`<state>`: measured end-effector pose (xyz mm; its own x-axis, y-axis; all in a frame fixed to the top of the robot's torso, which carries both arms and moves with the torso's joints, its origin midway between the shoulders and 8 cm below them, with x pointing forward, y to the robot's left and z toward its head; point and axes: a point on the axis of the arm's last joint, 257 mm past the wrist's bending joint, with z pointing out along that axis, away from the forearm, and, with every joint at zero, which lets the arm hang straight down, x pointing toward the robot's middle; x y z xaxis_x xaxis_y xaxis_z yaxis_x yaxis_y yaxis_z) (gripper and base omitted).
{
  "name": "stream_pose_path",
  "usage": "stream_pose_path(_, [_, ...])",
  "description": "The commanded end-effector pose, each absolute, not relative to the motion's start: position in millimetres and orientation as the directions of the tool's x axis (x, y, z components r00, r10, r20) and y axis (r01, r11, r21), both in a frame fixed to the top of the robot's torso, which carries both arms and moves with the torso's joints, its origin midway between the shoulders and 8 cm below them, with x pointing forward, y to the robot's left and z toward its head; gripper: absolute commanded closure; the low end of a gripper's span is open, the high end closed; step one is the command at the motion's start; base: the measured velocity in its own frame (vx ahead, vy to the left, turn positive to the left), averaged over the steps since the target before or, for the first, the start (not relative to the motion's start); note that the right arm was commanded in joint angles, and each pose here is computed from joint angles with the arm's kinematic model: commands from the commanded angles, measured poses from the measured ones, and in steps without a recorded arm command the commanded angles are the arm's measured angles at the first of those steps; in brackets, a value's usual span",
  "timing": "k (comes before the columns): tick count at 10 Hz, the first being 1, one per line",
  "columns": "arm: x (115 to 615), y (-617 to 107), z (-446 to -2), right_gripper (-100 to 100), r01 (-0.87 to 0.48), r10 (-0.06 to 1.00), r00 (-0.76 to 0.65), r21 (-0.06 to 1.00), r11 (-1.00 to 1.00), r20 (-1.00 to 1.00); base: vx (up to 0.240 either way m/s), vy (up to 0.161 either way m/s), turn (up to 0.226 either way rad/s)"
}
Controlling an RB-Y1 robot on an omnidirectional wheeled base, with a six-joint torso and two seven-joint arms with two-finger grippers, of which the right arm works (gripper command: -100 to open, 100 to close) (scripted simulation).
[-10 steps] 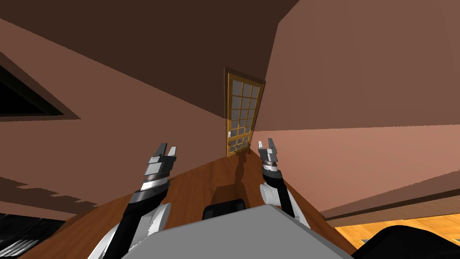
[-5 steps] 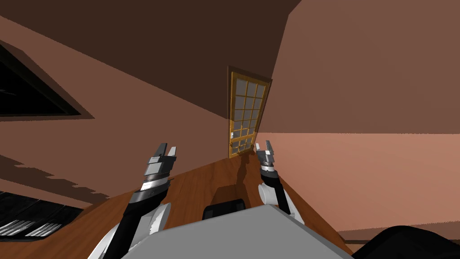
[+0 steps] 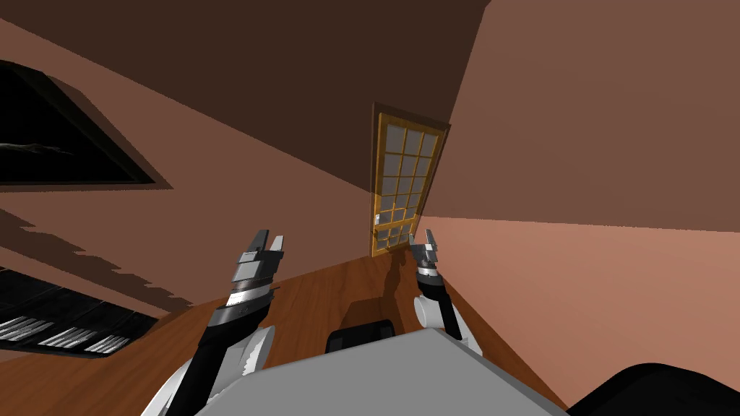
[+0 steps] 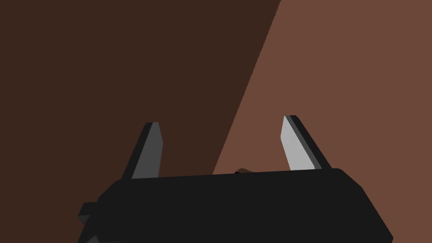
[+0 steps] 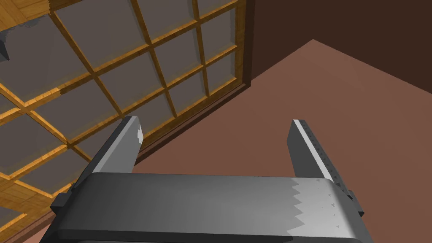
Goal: Pull the door open
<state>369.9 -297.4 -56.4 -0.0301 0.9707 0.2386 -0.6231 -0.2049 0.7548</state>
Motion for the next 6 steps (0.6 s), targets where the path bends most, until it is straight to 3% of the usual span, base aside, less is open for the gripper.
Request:
stream_pose_path(1, [374.8,-298.4,-66.8,-100,-0.608,0.958,-0.053,0.752,-0.255,0.282,0.092,-0.041,0.121])
stream_pose_path(6, [387.9,-306.2,-105.4,-100,-0.553,0.900,-0.105,0.727,-0.406,0.423,0.089,-0.054,0.150])
